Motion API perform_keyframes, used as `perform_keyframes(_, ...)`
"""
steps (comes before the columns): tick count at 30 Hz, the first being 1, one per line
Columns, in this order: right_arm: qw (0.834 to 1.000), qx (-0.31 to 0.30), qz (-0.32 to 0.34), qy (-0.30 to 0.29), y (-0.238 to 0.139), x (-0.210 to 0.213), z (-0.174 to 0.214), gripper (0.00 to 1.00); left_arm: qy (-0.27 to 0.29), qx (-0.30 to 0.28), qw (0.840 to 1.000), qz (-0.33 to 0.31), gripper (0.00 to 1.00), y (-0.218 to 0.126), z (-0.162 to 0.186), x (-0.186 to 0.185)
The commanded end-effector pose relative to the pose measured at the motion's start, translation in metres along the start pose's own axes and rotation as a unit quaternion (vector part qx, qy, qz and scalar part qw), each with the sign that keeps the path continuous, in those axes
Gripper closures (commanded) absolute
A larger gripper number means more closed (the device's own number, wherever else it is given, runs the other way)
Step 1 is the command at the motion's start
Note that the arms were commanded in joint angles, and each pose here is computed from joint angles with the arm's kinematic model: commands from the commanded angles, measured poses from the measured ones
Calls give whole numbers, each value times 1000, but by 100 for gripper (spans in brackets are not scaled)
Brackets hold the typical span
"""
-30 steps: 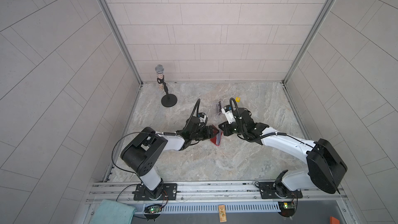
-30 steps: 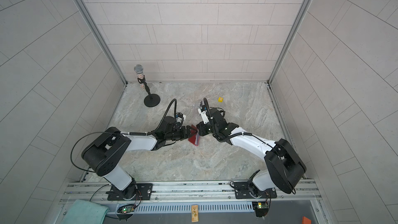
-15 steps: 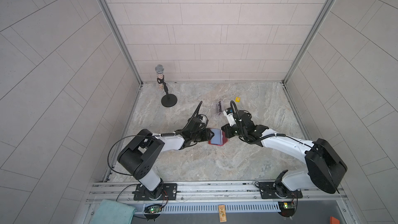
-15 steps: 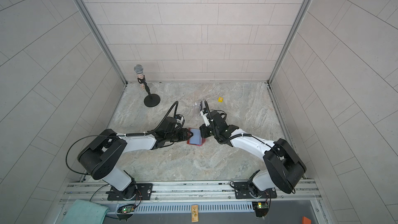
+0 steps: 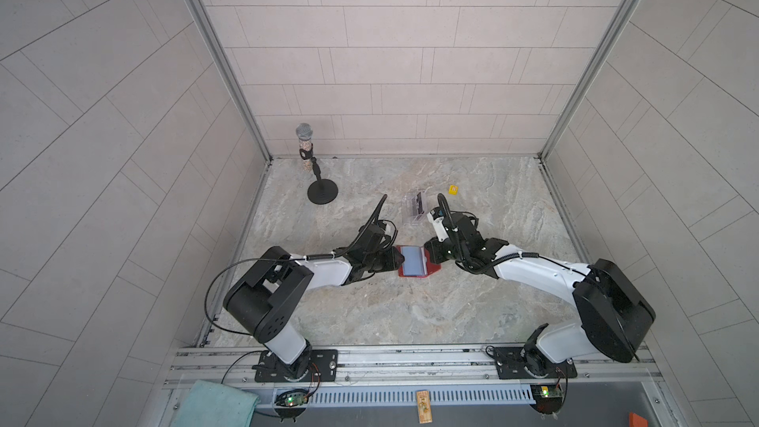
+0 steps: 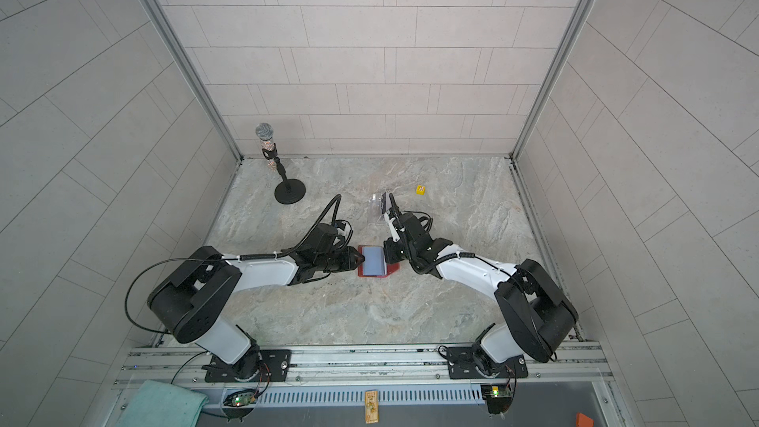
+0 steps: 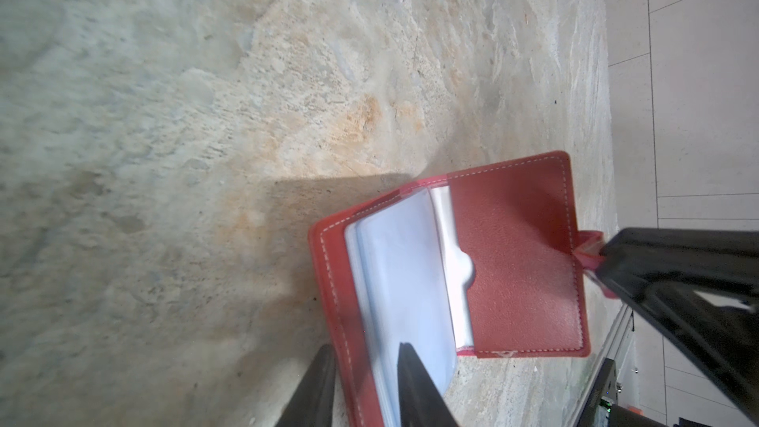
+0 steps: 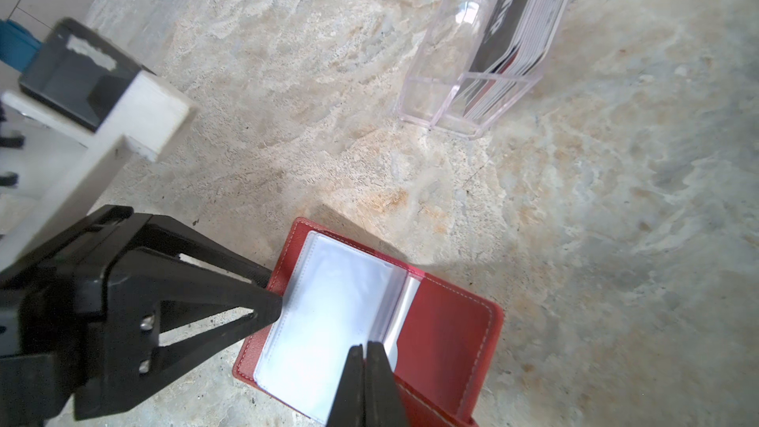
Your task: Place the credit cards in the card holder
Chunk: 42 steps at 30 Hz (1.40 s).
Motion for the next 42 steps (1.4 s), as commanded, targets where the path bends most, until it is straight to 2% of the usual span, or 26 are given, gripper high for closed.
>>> perform_keyframes(1,1000,12,20,2,3,-6,6,100,9,-13,1000,21,69,-1,-8,-11)
perform_keyframes(7,999,18,32,5,5,-10,9,100,14,-16,999,43,76,-1,-10,-17)
perform_keyframes(14,999,32,42,9,10,-14,14,100,-7,-18,997,72,82,1,-12,-24)
perform_keyframes(19,998,35,42,18,10,-17,16,100,-10,-17,996,82,100,0,-14,-29)
perform_keyframes(21,999,32,30,23,11,-15,14,100,-8,-19,997,78,100,-3,-16,-32)
perform_keyframes(26,998,14,-32,52,16,-6,10,100,20,-20,999,30,100,-22,-21,-42)
perform_keyframes(31,994,7,-81,77,27,0,10,100,61,-8,996,-60,100,-41,-23,-47)
perform_keyframes(37,995,13,-57,85,34,-8,18,100,92,14,989,-115,100,-42,-21,-52)
perform_keyframes(42,997,33,4,73,34,-21,27,100,87,22,987,-136,100,-32,-19,-45)
Point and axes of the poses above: each gripper's point midway between its finger pads, its own y axis out along the fingers, its own x axis along the line the jaws close on, z = x × y, the point moved 8 cm from there along -y, back along the fingers, and after that the axes turned 2 degrees about -y, right-handed, at the moved point
